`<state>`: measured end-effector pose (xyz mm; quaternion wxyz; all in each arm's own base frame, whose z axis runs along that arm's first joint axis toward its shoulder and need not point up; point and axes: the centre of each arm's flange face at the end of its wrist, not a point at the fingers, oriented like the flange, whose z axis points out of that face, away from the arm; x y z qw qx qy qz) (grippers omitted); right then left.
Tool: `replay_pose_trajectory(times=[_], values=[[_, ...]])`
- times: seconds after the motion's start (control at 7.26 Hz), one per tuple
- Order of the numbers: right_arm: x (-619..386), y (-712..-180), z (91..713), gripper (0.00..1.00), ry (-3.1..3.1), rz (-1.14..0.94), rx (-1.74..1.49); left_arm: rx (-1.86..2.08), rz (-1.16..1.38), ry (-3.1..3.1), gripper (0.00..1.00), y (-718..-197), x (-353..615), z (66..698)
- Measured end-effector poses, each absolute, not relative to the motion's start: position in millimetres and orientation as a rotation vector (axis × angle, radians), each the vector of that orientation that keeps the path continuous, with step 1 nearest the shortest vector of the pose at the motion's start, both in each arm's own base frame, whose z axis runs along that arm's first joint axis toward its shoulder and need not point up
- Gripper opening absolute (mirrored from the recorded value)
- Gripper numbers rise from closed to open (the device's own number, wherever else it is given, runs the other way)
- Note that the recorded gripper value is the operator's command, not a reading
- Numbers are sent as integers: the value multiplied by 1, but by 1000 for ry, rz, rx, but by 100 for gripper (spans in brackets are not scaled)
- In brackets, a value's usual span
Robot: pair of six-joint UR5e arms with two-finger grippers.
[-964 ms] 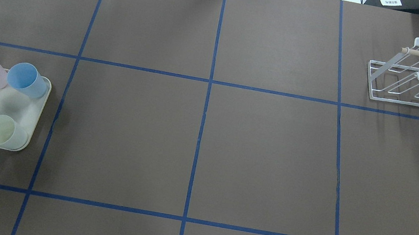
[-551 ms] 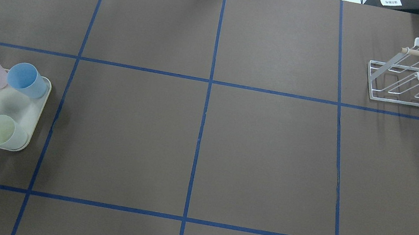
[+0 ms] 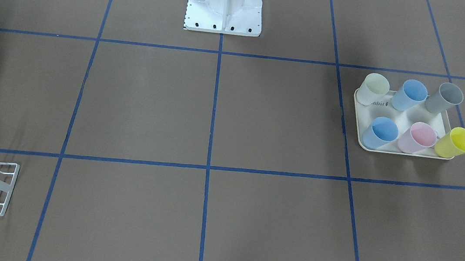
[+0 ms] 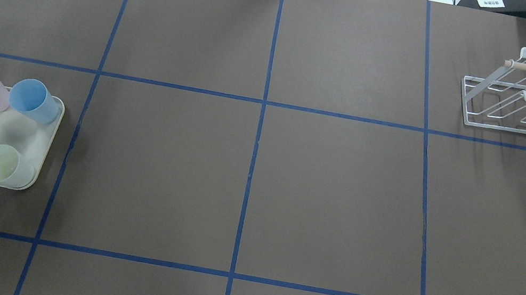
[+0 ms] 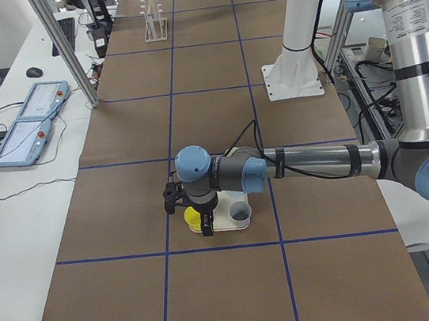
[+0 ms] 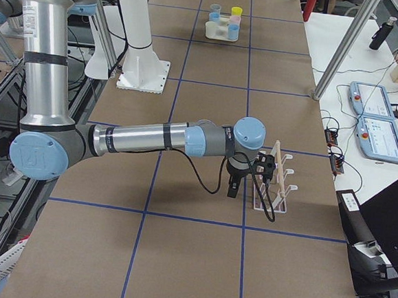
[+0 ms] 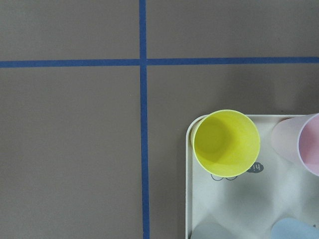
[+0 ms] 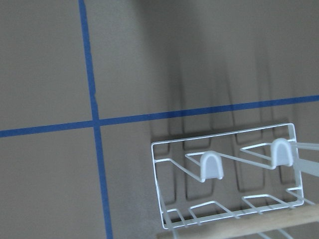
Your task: Transfer IKEA cup to right arm and place on rack
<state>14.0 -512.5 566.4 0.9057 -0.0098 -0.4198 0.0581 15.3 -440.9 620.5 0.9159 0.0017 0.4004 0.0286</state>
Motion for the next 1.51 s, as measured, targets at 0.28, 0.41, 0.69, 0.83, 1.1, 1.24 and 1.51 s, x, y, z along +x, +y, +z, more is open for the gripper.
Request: replay_pose_trajectory(times=[0.28, 0.41, 0.69, 0.83, 1.1, 1.24, 1.51], values=[[2, -511, 565, 100, -894, 81, 7, -16, 28, 829, 100, -446, 36, 638], [-2, -509, 567, 100, -899, 71, 12, -13, 27, 832, 100, -451, 43, 649], [-7, -508, 568, 100, -902, 58, 10, -12, 3, 837, 100, -479, 53, 658], [-10, -508, 568, 100, -903, 54, 8, -15, -14, 829, 100, -490, 56, 660], [-16, -508, 568, 99, -901, 42, 2, -19, -12, 808, 100, -500, 65, 665], [-19, -508, 568, 100, -900, 37, 0, -23, -5, 805, 100, -499, 70, 670], [-23, -509, 568, 100, -900, 29, -4, -28, 15, 805, 81, -498, 80, 676]])
